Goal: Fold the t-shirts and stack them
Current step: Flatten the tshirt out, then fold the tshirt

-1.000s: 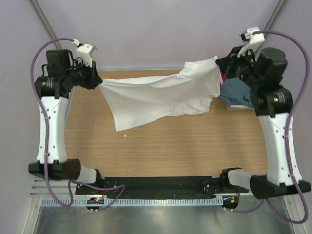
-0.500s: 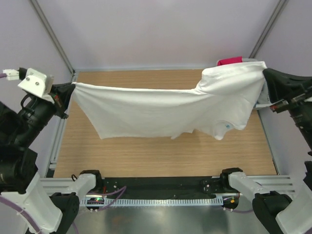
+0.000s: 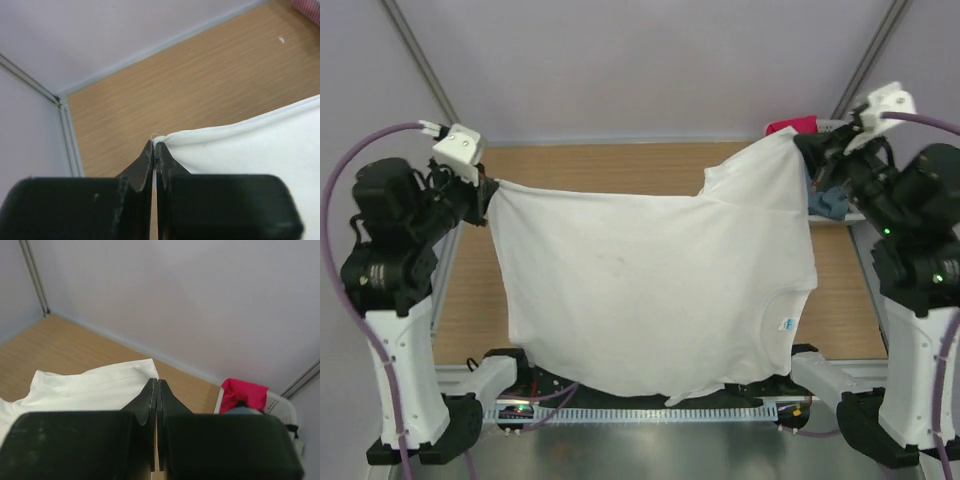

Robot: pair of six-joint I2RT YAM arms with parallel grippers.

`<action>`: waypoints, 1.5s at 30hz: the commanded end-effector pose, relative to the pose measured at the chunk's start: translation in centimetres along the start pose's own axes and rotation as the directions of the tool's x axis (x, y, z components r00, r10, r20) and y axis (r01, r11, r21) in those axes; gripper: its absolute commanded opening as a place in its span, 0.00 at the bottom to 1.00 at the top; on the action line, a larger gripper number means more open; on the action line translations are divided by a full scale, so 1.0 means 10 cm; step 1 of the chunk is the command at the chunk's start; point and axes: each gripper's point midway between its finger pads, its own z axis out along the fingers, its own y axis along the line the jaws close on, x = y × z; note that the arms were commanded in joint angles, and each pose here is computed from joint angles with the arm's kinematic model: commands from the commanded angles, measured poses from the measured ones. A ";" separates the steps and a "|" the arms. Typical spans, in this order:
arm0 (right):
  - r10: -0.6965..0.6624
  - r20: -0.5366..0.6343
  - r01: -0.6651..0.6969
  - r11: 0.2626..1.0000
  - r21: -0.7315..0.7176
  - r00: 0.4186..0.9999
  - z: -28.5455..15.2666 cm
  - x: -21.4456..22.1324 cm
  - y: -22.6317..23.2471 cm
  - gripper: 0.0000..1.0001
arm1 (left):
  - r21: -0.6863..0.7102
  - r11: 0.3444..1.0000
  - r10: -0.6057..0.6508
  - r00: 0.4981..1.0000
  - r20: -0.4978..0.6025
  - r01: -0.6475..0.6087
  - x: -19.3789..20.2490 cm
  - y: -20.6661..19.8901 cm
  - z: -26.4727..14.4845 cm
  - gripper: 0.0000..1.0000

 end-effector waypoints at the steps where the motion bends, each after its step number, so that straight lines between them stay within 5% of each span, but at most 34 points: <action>1: -0.008 -0.119 0.003 0.999 -0.046 0.993 0.41 0.65 -0.02 0.01 | 0.062 0.998 -0.019 0.985 -0.171 0.030 0.65 0.00 0.53 0.00; 9: 0.069 -0.476 -0.123 0.989 -0.084 0.877 1.33 2.79 -0.04 0.01 | 0.166 0.975 -0.060 0.891 -0.451 0.150 2.07 -0.14 1.37 0.00; 10: 0.065 -0.460 -0.116 0.990 -0.084 0.885 1.36 2.76 -0.05 0.01 | 0.173 0.973 -0.056 0.881 -0.469 0.154 2.17 -0.13 1.45 0.00; 14: 0.083 -0.603 -0.154 0.986 -0.068 0.794 1.92 3.76 -0.15 0.01 | 0.187 0.952 -0.079 0.782 -0.618 0.244 2.80 -0.10 2.00 0.00; 17: 0.115 -0.593 -0.159 0.987 -0.021 0.797 2.37 3.93 -0.35 0.01 | 0.174 0.949 -0.094 0.762 -0.641 0.263 2.90 0.01 2.34 0.00; 19: 0.135 -0.638 -0.174 0.985 0.002 0.758 2.62 4.41 -0.40 0.01 | 0.165 0.947 -0.100 0.743 -0.662 0.274 3.06 0.09 2.65 0.00; 21: 0.125 -0.579 -0.143 0.990 0.015 0.805 3.00 4.26 -0.57 0.01 | 0.144 0.952 -0.110 0.738 -0.666 0.272 3.13 0.18 2.88 0.00; 22: 0.134 -0.620 -0.143 0.989 0.035 0.773 3.08 4.65 -0.60 0.01 | 0.134 0.953 -0.117 0.737 -0.665 0.272 3.18 0.25 3.08 0.00; 23: 0.120 -0.563 -0.117 0.992 0.042 0.818 3.32 4.42 -0.72 0.01 | 0.124 0.953 -0.126 0.734 -0.668 0.277 3.23 0.29 3.19 0.00; 24: 0.130 -0.602 -0.118 0.991 0.060 0.788 3.38 4.80 -0.73 0.01 | 0.107 0.952 -0.146 0.734 -0.664 0.286 3.24 0.35 3.37 0.00; 33: 0.099 -0.451 -0.036 0.989 0.145 0.887 3.93 4.76 -1.06 0.01 | 0.035 0.966 -0.185 0.779 -0.599 0.257 3.23 0.69 4.03 0.00; 38: 0.119 -0.474 -0.058 0.988 0.141 0.873 3.81 4.73 -1.01 0.01 | 0.030 0.976 -0.165 0.814 -0.557 0.218 3.02 0.80 4.08 0.00; 45: 0.086 -0.457 -0.055 0.995 0.080 0.885 3.53 4.17 -0.91 0.01 | 0.093 0.967 -0.165 0.860 -0.484 0.238 2.35 0.70 3.78 0.00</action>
